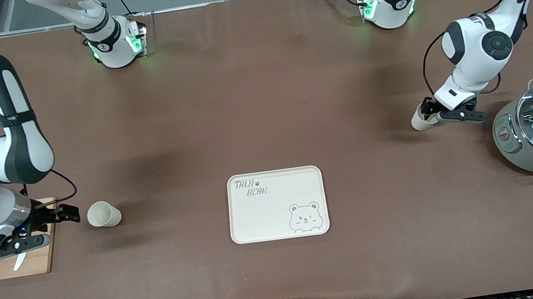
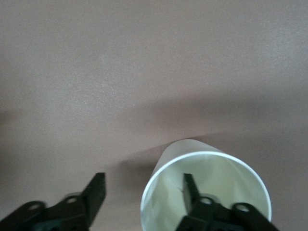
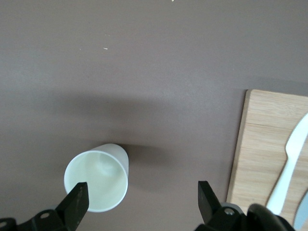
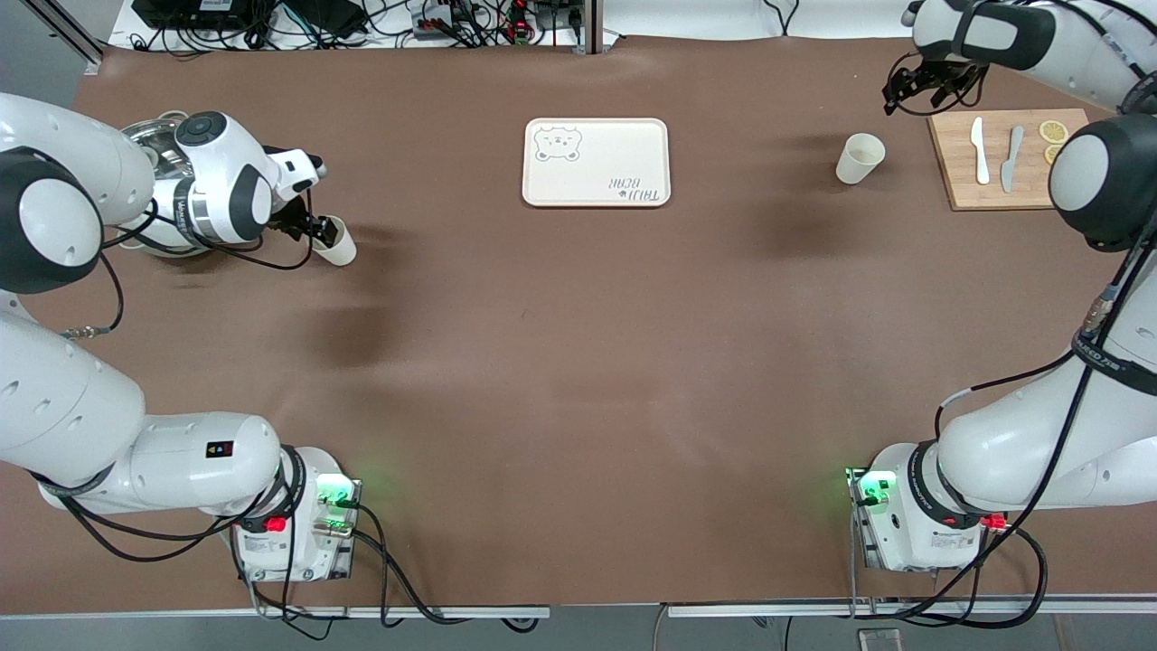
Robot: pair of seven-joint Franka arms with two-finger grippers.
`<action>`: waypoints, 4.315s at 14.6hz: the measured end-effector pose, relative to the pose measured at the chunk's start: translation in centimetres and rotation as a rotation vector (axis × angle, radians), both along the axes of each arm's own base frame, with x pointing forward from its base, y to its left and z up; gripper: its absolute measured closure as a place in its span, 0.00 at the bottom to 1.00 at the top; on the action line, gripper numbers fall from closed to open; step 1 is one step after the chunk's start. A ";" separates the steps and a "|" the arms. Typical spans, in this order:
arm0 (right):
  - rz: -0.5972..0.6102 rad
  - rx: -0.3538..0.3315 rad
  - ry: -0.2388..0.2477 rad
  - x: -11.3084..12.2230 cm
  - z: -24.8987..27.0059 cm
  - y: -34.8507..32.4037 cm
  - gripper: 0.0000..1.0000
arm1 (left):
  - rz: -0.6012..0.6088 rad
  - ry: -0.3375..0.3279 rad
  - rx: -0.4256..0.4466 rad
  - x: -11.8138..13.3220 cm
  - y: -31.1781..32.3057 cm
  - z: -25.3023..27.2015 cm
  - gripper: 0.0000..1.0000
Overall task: Place white IKEA cup upright on tray with both arms
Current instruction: 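Grasp the cup with the left gripper while the right gripper reaches the other cup, then carry the cup onto the tray with the left gripper and lower it, then release the cup with the left gripper while the right gripper carries its cup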
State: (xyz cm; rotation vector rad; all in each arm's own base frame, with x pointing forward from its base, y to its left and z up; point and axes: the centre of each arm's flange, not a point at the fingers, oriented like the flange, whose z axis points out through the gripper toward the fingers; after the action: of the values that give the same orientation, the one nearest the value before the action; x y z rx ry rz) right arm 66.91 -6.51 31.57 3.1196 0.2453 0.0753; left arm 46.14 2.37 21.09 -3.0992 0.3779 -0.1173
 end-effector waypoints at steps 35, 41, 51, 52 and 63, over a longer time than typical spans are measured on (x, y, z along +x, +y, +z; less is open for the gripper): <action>0.040 -0.002 0.093 -0.8 -10.3 0.6 0.00 | 0.415 0.082 -0.159 14.3 -40.3 6.7 0.96; 0.056 0.008 0.090 -0.7 -10.4 1.8 0.54 | 0.411 0.033 -0.179 16.2 -40.3 3.9 0.96; 0.053 0.020 0.079 -0.5 -10.0 2.1 0.96 | 0.407 -0.019 -0.195 16.5 -41.2 0.8 0.96; 0.051 0.021 0.077 -0.4 -9.9 2.1 0.96 | 0.404 -0.028 -0.193 16.3 -41.6 0.5 0.96; -0.053 0.045 0.134 3.4 -1.1 8.5 0.96 | 0.403 -0.067 -0.159 16.1 -42.1 0.0 0.62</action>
State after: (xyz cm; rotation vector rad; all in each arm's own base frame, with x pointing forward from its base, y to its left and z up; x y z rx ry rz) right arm 70.28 2.01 30.48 3.1770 0.1637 -0.1309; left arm 62.22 -39.77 21.07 -3.2365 -0.2727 -0.2527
